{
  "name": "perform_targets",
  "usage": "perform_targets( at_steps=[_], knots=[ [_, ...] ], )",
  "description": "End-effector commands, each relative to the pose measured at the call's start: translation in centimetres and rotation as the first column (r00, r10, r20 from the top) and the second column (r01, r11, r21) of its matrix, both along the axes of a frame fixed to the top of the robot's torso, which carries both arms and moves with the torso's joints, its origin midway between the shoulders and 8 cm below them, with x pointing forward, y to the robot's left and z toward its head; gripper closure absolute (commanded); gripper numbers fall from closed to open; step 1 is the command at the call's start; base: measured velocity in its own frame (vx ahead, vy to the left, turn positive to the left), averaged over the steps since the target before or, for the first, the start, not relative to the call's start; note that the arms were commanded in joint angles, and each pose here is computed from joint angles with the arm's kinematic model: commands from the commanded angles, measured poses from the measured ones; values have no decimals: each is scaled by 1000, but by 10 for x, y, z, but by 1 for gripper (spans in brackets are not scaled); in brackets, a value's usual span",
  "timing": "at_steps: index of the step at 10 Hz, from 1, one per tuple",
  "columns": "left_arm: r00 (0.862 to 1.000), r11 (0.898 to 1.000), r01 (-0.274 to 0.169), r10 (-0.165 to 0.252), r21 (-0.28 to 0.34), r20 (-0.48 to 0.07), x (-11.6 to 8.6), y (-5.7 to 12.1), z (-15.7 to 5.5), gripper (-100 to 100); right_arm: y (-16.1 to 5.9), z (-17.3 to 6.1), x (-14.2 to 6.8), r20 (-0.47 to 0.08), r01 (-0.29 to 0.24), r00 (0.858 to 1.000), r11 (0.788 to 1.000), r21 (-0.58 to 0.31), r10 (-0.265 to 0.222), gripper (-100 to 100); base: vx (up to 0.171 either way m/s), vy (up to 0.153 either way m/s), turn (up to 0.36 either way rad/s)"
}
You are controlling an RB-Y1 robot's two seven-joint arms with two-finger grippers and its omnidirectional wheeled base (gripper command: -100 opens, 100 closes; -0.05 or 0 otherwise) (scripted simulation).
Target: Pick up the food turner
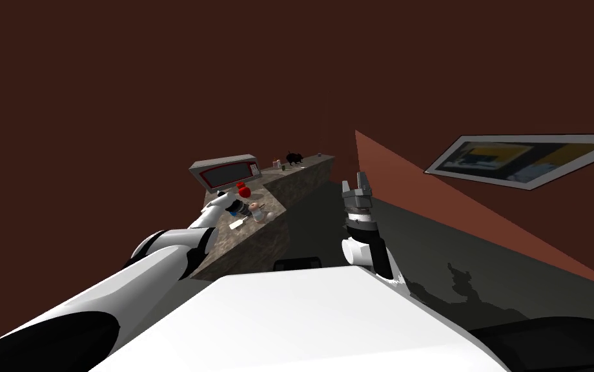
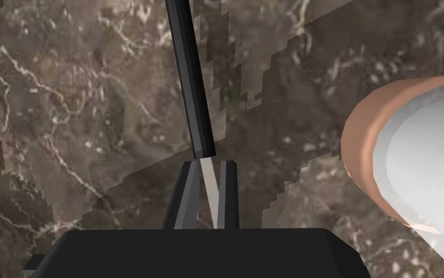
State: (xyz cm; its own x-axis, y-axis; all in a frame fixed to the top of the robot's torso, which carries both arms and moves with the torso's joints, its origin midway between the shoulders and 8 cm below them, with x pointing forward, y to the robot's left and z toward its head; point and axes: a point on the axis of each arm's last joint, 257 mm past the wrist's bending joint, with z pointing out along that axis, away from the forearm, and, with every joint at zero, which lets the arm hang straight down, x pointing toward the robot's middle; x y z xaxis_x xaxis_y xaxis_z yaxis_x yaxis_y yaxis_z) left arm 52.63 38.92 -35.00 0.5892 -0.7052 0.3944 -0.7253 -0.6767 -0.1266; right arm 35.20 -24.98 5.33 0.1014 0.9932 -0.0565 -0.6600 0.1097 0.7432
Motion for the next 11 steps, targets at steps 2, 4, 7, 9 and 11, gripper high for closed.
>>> perform_targets(
  at_steps=[2,4,7,9,11],
  knots=[
    [999,999,-34,34,5,-6,6,-7,1,100,0,0,0,0,0,1000,1000,0,0,0,-59,108,-111],
    [998,998,-62,62,2,-10,11,-13,3,100,0,0,0,0,0,1000,1000,0,0,0,-79,131,-100],
    [996,996,-89,89,6,-8,20,-27,8,100,0,0,0,0,0,1000,1000,0,0,0,-71,113,-116],
    [994,994,-113,113,4,-9,24,-34,10,100,0,0,0,0,0,1000,1000,0,0,0,-65,113,-93],
    [991,991,-134,134,2,-9,29,-41,12,100,0,0,0,0,0,1000,1000,0,0,0,-74,78,-92]
  ],
)
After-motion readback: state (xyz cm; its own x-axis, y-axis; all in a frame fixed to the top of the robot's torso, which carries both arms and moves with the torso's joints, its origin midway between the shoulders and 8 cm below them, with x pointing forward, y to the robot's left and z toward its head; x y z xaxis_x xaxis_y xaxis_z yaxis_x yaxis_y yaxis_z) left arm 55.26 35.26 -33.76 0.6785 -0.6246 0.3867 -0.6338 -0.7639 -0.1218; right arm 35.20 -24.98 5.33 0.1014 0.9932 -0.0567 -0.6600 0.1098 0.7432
